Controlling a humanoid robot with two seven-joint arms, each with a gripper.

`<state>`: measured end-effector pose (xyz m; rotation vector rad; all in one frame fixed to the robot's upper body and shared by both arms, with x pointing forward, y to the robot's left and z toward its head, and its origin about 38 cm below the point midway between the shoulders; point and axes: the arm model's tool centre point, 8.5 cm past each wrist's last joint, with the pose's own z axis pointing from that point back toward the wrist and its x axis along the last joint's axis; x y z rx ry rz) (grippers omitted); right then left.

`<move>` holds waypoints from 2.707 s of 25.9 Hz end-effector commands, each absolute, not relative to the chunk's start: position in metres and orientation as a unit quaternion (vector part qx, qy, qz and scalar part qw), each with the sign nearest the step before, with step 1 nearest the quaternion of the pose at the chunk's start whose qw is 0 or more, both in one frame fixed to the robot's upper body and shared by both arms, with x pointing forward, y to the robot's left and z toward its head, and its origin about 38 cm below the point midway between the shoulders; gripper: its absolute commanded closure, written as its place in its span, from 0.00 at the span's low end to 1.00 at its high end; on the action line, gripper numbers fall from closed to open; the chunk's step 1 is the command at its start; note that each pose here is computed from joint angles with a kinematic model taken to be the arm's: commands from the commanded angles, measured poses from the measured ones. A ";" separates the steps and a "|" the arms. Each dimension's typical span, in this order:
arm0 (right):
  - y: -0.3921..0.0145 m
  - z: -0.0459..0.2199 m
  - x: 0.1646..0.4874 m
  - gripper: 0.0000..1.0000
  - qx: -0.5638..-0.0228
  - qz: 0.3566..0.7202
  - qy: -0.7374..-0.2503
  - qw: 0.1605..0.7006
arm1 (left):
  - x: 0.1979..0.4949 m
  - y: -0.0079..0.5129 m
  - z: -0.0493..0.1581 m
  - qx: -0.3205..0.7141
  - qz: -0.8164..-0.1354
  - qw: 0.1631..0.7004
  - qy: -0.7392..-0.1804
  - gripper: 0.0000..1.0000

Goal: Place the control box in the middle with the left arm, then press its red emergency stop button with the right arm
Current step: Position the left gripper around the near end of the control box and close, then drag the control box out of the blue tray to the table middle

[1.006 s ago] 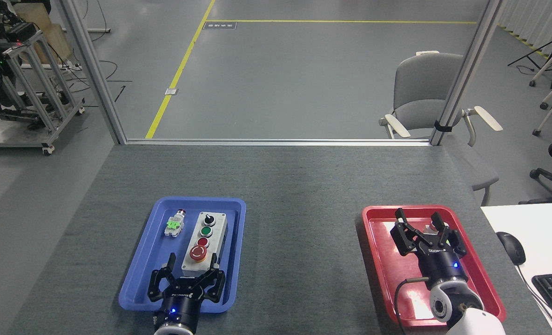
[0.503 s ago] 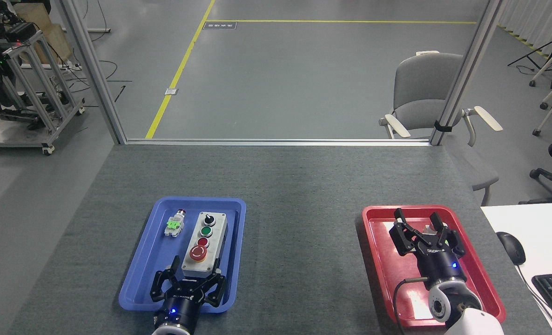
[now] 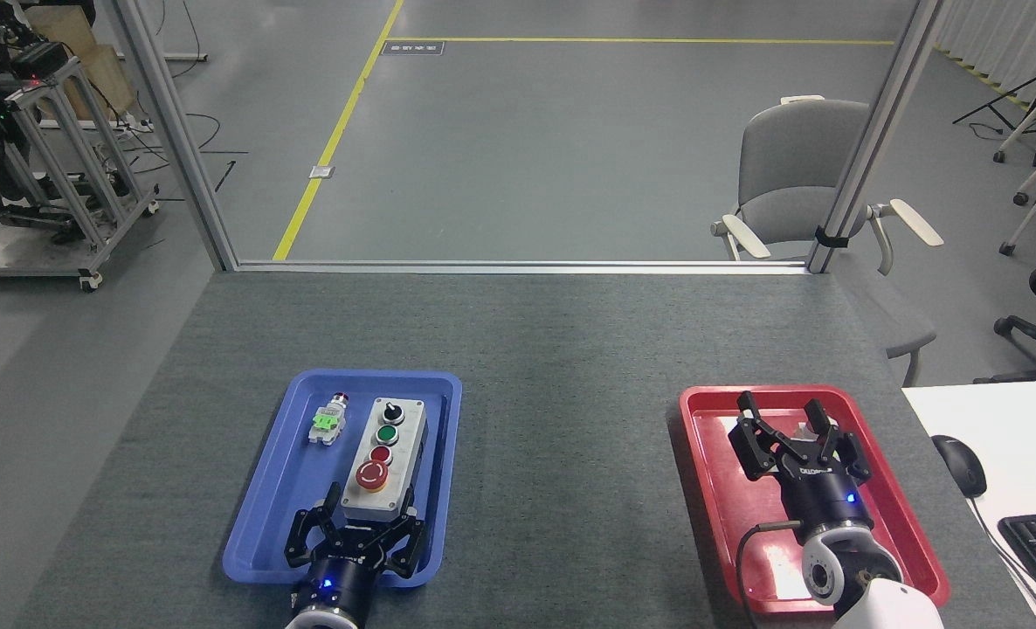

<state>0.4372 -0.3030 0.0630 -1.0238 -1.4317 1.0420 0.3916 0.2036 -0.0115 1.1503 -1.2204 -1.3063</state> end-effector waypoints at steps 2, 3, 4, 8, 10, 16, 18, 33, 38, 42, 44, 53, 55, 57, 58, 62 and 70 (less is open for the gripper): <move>-0.303 0.063 0.437 0.00 -0.427 0.435 -0.597 0.521 | 0.391 0.204 -0.014 0.471 -0.539 0.489 -0.499 0.01; -0.303 0.063 0.437 0.00 -0.427 0.435 -0.598 0.521 | 0.390 0.204 -0.015 0.471 -0.539 0.489 -0.498 0.01; -0.303 0.063 0.437 0.00 -0.427 0.435 -0.597 0.521 | 0.390 0.204 -0.015 0.471 -0.539 0.489 -0.498 0.01; -0.303 0.063 0.437 0.00 -0.427 0.435 -0.597 0.521 | 0.390 0.205 -0.016 0.471 -0.539 0.489 -0.498 0.01; -0.303 0.063 0.437 0.00 -0.427 0.435 -0.597 0.521 | 0.390 0.205 -0.017 0.472 -0.539 0.491 -0.496 0.01; -0.304 0.063 0.437 0.00 -0.427 0.433 -0.597 0.522 | 0.394 0.207 -0.026 0.467 -0.546 0.500 -0.484 0.01; -0.304 0.063 0.437 0.00 -0.427 0.433 -0.597 0.522 | 0.394 0.207 -0.029 0.466 -0.548 0.501 -0.481 0.01; -0.300 0.063 0.438 0.00 -0.425 0.432 -0.600 0.522 | 0.410 0.212 -0.042 0.458 -0.559 0.518 -0.456 0.01; -0.300 0.063 0.438 0.00 -0.425 0.432 -0.600 0.522 | 0.414 0.214 -0.043 0.454 -0.539 0.544 -0.455 0.24; -0.300 0.063 0.438 0.00 -0.425 0.433 -0.600 0.522 | 0.414 0.209 -0.040 0.450 -0.532 0.541 -0.471 0.85; -0.300 0.064 0.438 0.00 -0.425 0.432 -0.600 0.521 | 0.412 0.209 -0.040 0.453 -0.528 0.538 -0.476 0.95; -0.300 0.063 0.438 0.00 -0.425 0.433 -0.600 0.522 | 0.410 0.206 -0.030 0.458 -0.514 0.521 -0.505 1.00; -0.299 0.063 0.438 0.00 -0.425 0.433 -0.600 0.521 | 0.411 0.203 -0.028 0.452 -0.515 0.517 -0.513 1.00; -0.300 0.064 0.438 0.00 -0.425 0.432 -0.600 0.521 | 0.411 0.202 -0.023 0.453 -0.512 0.515 -0.517 1.00; -0.300 0.063 0.438 0.00 -0.425 0.433 -0.600 0.522 | 0.413 0.200 -0.020 0.455 -0.509 0.515 -0.518 1.00; -0.300 0.064 0.438 0.00 -0.426 0.432 -0.600 0.521 | 0.411 0.193 -0.010 0.467 -0.497 0.512 -0.523 1.00; -0.299 0.063 0.438 0.00 -0.424 0.433 -0.601 0.522 | 0.411 0.149 0.010 0.450 -0.493 0.522 -0.531 1.00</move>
